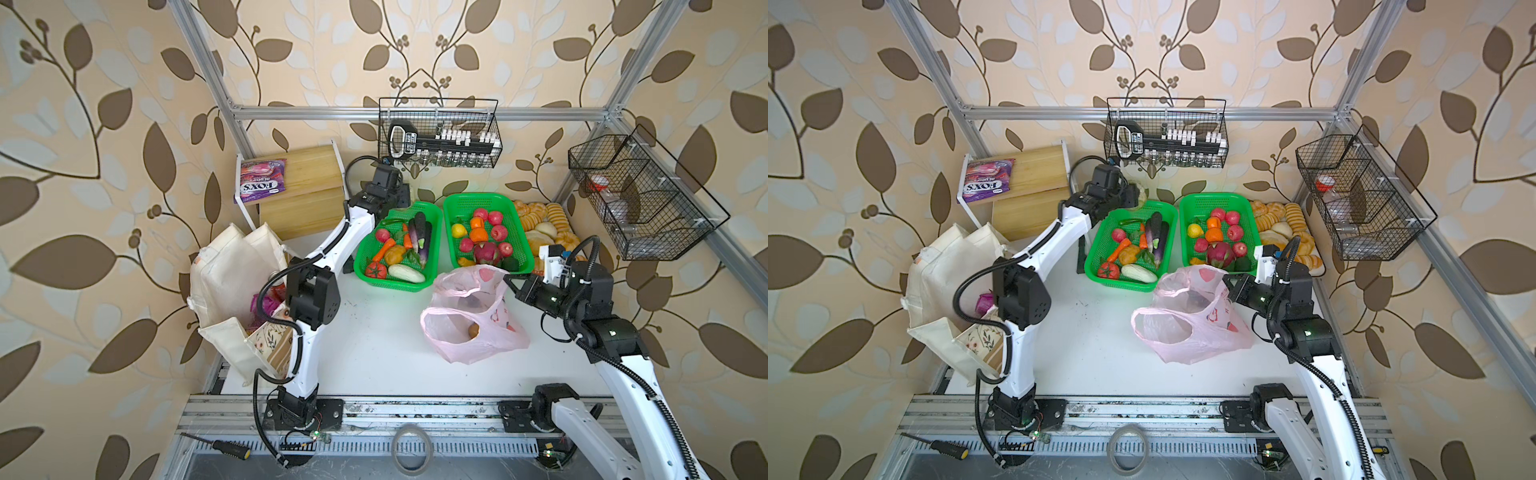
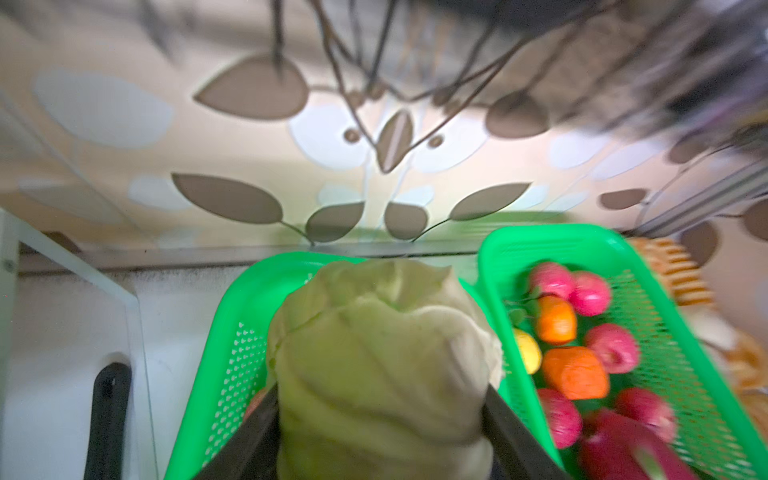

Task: Place the mixed food into the grocery bags and tie them
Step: 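Grasp the pale green cabbage with the left gripper, then carry the cabbage into the pink bag held by the right gripper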

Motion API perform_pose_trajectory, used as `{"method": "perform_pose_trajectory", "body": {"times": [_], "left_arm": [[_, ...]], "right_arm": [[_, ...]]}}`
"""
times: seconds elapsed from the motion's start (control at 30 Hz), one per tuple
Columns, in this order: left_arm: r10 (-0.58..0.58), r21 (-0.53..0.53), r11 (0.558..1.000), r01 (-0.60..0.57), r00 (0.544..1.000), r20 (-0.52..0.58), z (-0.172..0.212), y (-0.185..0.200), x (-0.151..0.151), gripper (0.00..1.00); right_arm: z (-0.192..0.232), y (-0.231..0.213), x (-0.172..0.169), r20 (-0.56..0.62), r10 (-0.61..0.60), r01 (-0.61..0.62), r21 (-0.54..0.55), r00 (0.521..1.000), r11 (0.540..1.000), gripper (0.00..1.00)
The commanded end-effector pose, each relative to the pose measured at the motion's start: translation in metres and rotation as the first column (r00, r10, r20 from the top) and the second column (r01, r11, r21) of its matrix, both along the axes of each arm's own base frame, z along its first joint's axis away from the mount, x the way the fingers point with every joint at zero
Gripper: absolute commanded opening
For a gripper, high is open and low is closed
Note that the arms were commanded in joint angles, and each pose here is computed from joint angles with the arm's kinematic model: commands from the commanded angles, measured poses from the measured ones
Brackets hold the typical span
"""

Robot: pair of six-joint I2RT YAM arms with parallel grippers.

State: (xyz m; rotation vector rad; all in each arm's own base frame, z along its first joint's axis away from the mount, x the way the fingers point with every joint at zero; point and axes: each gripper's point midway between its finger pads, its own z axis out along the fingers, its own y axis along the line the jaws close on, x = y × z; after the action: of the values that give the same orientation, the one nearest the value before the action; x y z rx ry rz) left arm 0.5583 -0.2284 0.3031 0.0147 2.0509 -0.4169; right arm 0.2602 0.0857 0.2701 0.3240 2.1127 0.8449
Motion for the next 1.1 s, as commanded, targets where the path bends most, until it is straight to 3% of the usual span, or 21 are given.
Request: {"method": "perform_pose_trajectory", "body": {"times": [0.0, 0.2, 0.37, 0.5, 0.7, 0.83, 0.97, 1.07], "left_arm": [[-0.074, -0.118, 0.990, 0.079, 0.996, 0.048, 0.046, -0.002, -0.045, 0.59], [-0.202, -0.260, 0.946, 0.193, 0.979, -0.004, 0.042, 0.005, -0.138, 0.58], [-0.326, -0.396, 0.872, 0.289, 0.945, -0.030, 0.034, 0.003, -0.213, 0.56], [-0.424, -0.441, 0.821, 0.364, 0.905, -0.042, 0.022, -0.003, -0.259, 0.56], [-0.580, -0.451, 0.747, 0.488, 0.810, -0.084, -0.006, -0.026, -0.317, 0.56], [-0.691, -0.455, 0.678, 0.578, 0.711, -0.127, -0.021, -0.053, -0.352, 0.56], [-0.730, -0.440, 0.652, 0.618, 0.668, -0.145, -0.025, -0.061, -0.369, 0.55], [-0.780, -0.457, 0.598, 0.658, 0.609, -0.145, -0.022, -0.073, -0.383, 0.56]], "right_arm": [[0.006, -0.001, 0.001, 0.006, -0.025, 0.024, 0.031, 1.000, 0.999, 0.00], [0.008, -0.003, 0.001, 0.009, -0.040, 0.040, 0.037, 0.999, 0.999, 0.00], [0.004, -0.006, 0.003, -0.009, -0.068, 0.068, 0.057, 0.998, 0.996, 0.00], [0.004, -0.005, 0.004, -0.015, -0.078, 0.079, 0.085, 0.997, 0.993, 0.00], [0.003, -0.004, 0.004, -0.017, -0.076, 0.077, 0.097, 0.997, 0.992, 0.00], [0.004, -0.002, 0.004, -0.016, -0.069, 0.071, 0.107, 0.997, 0.992, 0.00], [0.005, -0.002, 0.005, -0.016, -0.071, 0.072, 0.113, 0.997, 0.991, 0.00], [0.005, -0.001, 0.005, -0.018, -0.065, 0.066, 0.122, 0.998, 0.990, 0.00]]}}
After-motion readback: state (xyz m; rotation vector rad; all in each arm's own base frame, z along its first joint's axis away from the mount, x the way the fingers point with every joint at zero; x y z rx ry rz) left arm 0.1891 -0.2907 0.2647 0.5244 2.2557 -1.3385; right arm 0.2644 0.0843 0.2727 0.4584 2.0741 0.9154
